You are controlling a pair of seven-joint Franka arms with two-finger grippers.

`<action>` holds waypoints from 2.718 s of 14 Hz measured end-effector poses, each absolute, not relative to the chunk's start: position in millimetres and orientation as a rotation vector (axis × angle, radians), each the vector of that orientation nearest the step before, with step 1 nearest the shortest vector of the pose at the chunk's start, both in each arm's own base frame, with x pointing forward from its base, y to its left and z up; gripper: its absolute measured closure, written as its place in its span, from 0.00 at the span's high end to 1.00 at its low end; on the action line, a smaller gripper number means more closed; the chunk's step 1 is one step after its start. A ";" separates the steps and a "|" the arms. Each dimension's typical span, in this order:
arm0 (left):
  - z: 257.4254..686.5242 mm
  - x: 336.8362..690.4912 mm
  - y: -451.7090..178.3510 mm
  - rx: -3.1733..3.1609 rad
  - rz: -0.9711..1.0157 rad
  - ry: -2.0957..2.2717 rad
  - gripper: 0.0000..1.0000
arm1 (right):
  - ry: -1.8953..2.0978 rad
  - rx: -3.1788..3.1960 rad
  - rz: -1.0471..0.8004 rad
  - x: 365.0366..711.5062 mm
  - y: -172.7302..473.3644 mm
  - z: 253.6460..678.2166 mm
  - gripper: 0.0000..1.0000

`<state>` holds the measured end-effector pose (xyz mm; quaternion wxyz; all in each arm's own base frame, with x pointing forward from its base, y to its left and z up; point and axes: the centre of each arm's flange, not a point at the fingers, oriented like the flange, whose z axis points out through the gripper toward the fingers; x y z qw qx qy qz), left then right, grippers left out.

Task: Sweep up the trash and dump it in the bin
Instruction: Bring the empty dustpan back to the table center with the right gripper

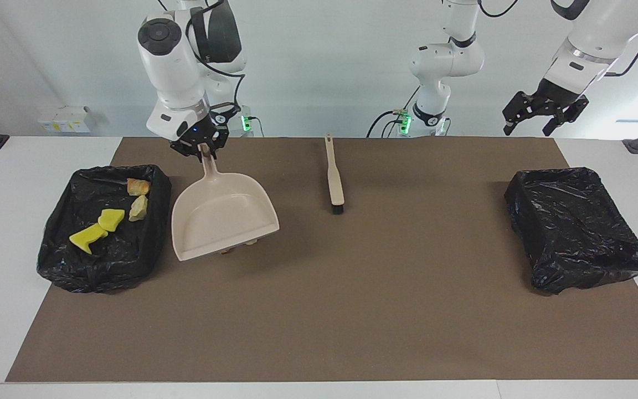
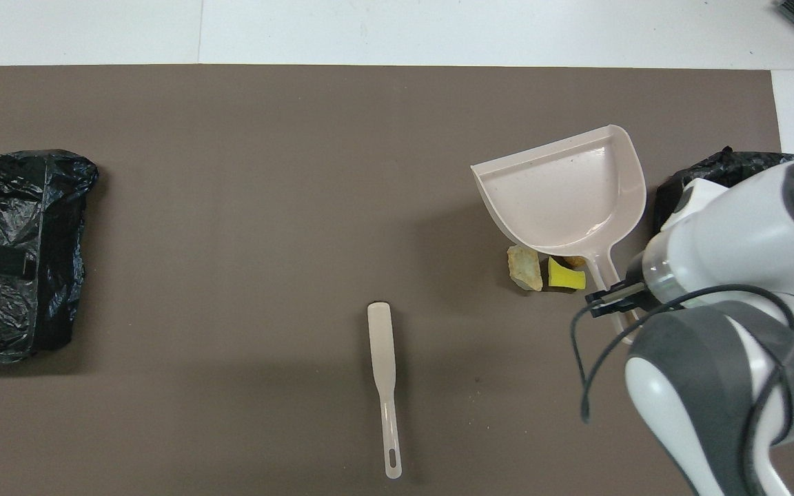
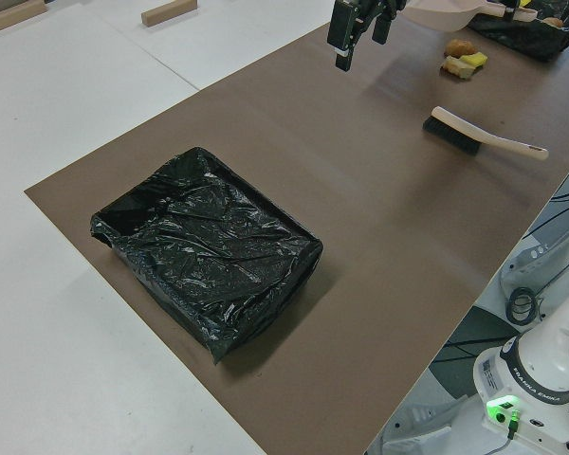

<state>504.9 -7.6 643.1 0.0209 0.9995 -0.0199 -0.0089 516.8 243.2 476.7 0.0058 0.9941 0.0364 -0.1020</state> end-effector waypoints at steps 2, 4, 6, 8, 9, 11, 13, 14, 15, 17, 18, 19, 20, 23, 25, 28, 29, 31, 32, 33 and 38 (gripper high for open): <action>643.1 504.9 -7.6 3.099 -0.028 -0.062 1.00 | 0.019 3.098 -0.345 520.3 286.6 458.9 0.31; 643.1 504.9 -7.5 3.099 -0.028 -0.061 1.00 | -0.047 3.096 -0.358 526.1 318.8 446.3 0.31; 643.1 504.9 -7.5 3.099 -0.028 -0.061 1.00 | -0.076 3.099 -0.365 535.4 346.6 434.2 0.31; 643.1 504.9 -7.5 3.099 -0.028 -0.061 1.00 | -0.103 3.095 -0.378 544.5 373.6 414.9 0.31; 643.1 504.9 -7.5 3.099 -0.028 -0.061 1.00 | -0.112 3.097 -0.380 550.6 383.1 405.2 0.31; 643.1 504.9 -7.4 3.099 -0.028 -0.061 1.00 | -0.125 3.113 -0.368 567.3 392.6 387.1 0.31; 643.1 504.9 -7.4 3.099 -0.028 -0.061 1.00 | -0.141 3.119 -0.367 581.7 395.6 369.7 0.31; 643.1 504.9 -7.4 3.099 -0.028 -0.061 1.00 | -0.146 3.119 -0.370 586.6 396.7 361.7 0.31; 643.1 504.9 -7.4 3.099 -0.028 -0.061 1.00 | -0.151 3.123 -0.366 590.7 397.8 354.9 0.31; 643.1 504.9 -7.4 3.099 -0.028 -0.061 1.00 | -0.156 3.123 -0.370 595.0 396.9 346.3 0.31; 643.1 504.9 -7.4 3.099 -0.028 -0.061 1.00 | -0.143 3.128 -0.366 596.2 396.5 347.7 0.32; 643.1 504.9 -7.4 3.099 -0.028 -0.061 1.00 | -0.117 3.136 -0.358 597.9 396.2 350.9 0.37; 643.1 504.9 -7.4 3.099 -0.028 -0.061 1.00 | -0.100 3.145 -0.346 600.3 394.9 355.7 0.49; 643.1 504.9 -7.4 3.099 -0.028 -0.061 1.00 | -0.100 3.174 -0.299 606.8 385.4 380.8 0.85; 643.1 504.9 -7.4 3.099 -0.028 -0.061 1.00 | -0.093 3.179 -0.284 602.6 384.2 396.9 1.00; 643.1 504.9 -7.4 3.099 -0.028 -0.061 1.00 | -0.060 3.168 -0.293 577.9 384.7 416.5 1.00; 643.1 504.9 -7.3 3.099 -0.028 -0.061 1.00 | -0.046 3.159 -0.303 565.4 384.3 420.9 1.00; 643.1 504.8 -8.7 3.099 -0.029 -0.065 1.00 | -0.013 3.135 -0.327 535.3 383.1 424.9 1.00; 643.5 505.4 -10.6 3.100 -0.021 -0.070 1.00 | 0.006 3.128 -0.329 519.9 383.9 424.2 1.00; 645.1 507.7 -12.8 3.100 0.011 -0.076 1.00 | 0.027 3.127 -0.320 504.0 386.7 420.5 1.00; 629.9 538.8 -41.0 3.092 0.157 -0.150 1.00 | 0.075 3.178 -0.264 417.3 393.3 376.4 1.00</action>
